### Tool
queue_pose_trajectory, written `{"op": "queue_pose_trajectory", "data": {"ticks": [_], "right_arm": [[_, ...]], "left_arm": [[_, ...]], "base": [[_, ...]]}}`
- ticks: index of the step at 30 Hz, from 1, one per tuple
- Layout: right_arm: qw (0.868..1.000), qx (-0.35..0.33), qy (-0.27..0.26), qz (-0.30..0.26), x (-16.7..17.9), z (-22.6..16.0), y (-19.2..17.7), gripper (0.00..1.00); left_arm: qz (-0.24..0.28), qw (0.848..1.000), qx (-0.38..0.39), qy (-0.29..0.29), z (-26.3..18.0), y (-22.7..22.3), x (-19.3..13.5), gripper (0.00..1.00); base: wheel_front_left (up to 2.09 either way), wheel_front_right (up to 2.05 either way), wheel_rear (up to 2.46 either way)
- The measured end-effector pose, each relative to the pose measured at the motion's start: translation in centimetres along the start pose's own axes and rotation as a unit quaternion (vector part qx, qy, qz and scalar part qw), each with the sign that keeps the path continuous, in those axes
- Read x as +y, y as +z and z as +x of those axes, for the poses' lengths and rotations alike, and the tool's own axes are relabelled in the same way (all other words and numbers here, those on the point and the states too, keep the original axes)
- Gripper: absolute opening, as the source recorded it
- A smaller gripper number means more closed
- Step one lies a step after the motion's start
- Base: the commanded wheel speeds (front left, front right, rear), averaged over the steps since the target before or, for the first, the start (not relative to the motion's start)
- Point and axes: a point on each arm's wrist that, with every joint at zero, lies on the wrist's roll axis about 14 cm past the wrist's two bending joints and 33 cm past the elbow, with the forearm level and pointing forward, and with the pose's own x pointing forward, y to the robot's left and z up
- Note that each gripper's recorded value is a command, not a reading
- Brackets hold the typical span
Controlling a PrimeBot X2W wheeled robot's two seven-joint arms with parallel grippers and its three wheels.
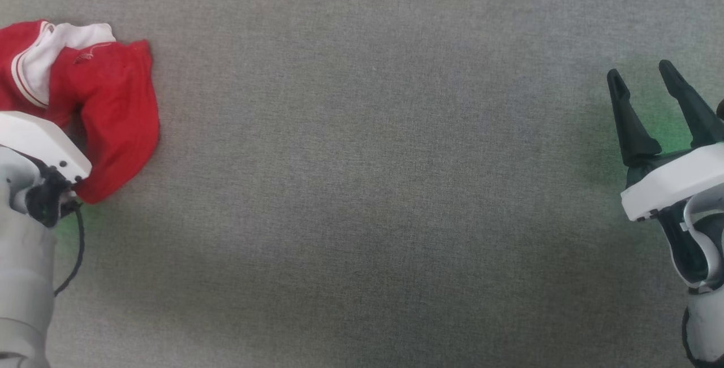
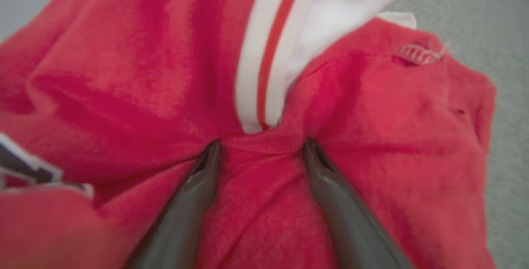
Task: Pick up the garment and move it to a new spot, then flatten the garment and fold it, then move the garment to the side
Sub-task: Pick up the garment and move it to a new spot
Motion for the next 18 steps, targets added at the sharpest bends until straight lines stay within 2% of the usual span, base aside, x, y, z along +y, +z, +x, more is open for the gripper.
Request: {"op": "queue_pose_trajectory", "data": {"ticks": [5, 6, 7, 8, 14, 18], "right_arm": [[1.000, 0.004, -0.003, -0.002, -0.3, 0.2, -0.3, 1.00], [1.000, 0.004, -0.004, -0.002, -0.4, 0.2, -0.3, 1.00], [1.000, 0.003, -0.006, -0.001, -0.5, 0.2, -0.3, 1.00], [1.000, 0.002, -0.007, 0.000, -0.5, 0.3, -0.3, 1.00], [1.000, -0.013, -0.011, 0.003, -0.5, 0.2, 0.7, 1.00], [1.000, -0.023, -0.011, 0.003, -0.1, -0.2, 1.6, 1.00]], "left_arm": [[-0.003, 1.000, 0.015, 0.005, 0.4, -0.5, -0.1, 1.00], [-0.005, 1.000, 0.015, 0.006, 0.5, -0.4, -0.1, 0.84], [-0.009, 1.000, 0.016, 0.006, 0.6, -0.3, -0.1, 0.16], [-0.007, 1.000, 0.008, 0.006, 0.6, 0.0, -0.1, 0.00], [0.014, 0.999, -0.048, 0.002, 0.0, 2.9, 0.0, 0.00], [0.038, 0.992, -0.119, -0.008, -1.3, 7.6, 0.0, 0.00]], "base": [[0.00, 0.00, 0.00], [0.00, 0.00, 0.00], [0.00, 0.00, 0.00], [0.00, 0.00, 0.00], [0.00, 0.00, 0.00], [0.00, 0.00, 0.00]]}}
